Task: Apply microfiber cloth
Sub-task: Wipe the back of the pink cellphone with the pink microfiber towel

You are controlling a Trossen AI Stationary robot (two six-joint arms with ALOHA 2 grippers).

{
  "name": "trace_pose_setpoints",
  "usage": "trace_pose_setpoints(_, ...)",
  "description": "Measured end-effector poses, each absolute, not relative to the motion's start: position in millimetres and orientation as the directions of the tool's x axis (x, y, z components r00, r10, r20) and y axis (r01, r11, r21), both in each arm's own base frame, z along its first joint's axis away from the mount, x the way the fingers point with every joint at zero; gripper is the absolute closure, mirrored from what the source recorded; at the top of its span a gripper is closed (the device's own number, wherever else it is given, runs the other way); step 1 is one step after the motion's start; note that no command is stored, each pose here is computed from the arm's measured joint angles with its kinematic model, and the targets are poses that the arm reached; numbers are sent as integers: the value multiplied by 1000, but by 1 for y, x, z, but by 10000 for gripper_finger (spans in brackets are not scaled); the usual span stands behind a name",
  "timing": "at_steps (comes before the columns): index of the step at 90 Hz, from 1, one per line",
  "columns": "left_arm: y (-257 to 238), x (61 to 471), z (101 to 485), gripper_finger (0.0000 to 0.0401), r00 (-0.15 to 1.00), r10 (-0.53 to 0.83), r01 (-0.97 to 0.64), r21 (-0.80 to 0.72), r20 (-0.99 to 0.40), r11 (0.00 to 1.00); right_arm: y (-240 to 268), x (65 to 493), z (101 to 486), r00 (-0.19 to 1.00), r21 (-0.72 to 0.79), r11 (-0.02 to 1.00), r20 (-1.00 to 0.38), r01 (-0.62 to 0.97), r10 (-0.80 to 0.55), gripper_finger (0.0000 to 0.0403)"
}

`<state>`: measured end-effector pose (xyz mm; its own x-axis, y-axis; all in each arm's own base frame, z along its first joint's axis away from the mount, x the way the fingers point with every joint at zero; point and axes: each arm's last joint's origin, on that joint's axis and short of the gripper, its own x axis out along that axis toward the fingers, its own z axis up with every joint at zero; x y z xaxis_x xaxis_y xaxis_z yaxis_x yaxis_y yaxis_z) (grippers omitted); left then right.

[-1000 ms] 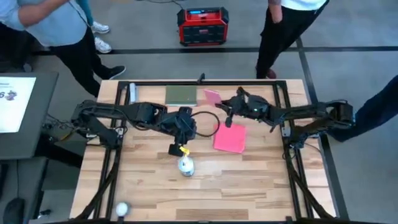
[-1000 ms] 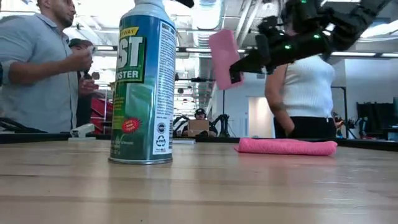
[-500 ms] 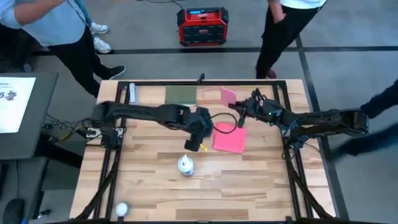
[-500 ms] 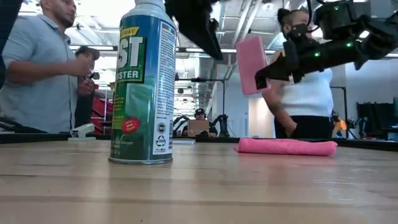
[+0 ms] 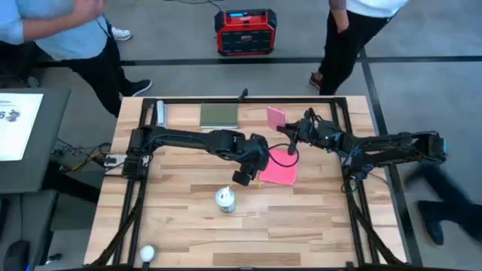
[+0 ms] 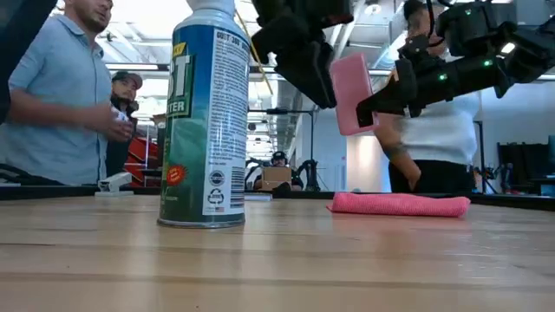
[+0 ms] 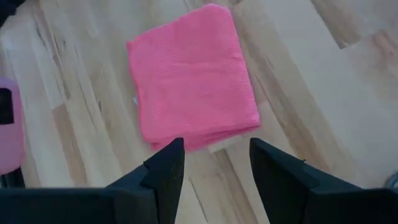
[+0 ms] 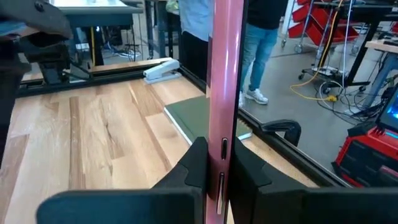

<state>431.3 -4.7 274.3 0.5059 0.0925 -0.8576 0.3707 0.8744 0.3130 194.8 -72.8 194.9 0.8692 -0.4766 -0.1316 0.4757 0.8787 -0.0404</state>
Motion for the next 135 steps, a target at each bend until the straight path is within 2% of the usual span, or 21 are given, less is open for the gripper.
trace_pose_setpoints(30,6,435,286,241,558,87,368,340,-825,866,-73,195,195,870,-37,879,-129,476,-476,386)
trace_pose_setpoints(56,24,448,256,241,513,58,392,294,-856,872,-73,195,195,870,-47,879,-130,474,-476,386)
trace_pose_setpoints(96,19,465,216,241,473,-54,468,199,-879,861,-76,194,194,862,-49,872,-137,486,-488,386)
trace_pose_setpoints(106,19,469,206,241,475,-61,452,183,-878,873,-76,194,194,861,-50,872,-140,486,-488,386)
trace_pose_setpoints(123,18,483,198,241,547,-104,437,178,-830,882,-76,194,194,862,-50,873,-140,485,-487,386)
trace_pose_setpoints(135,18,485,189,241,536,-106,436,167,-838,884,-76,194,194,863,-49,874,-142,483,-485,386)
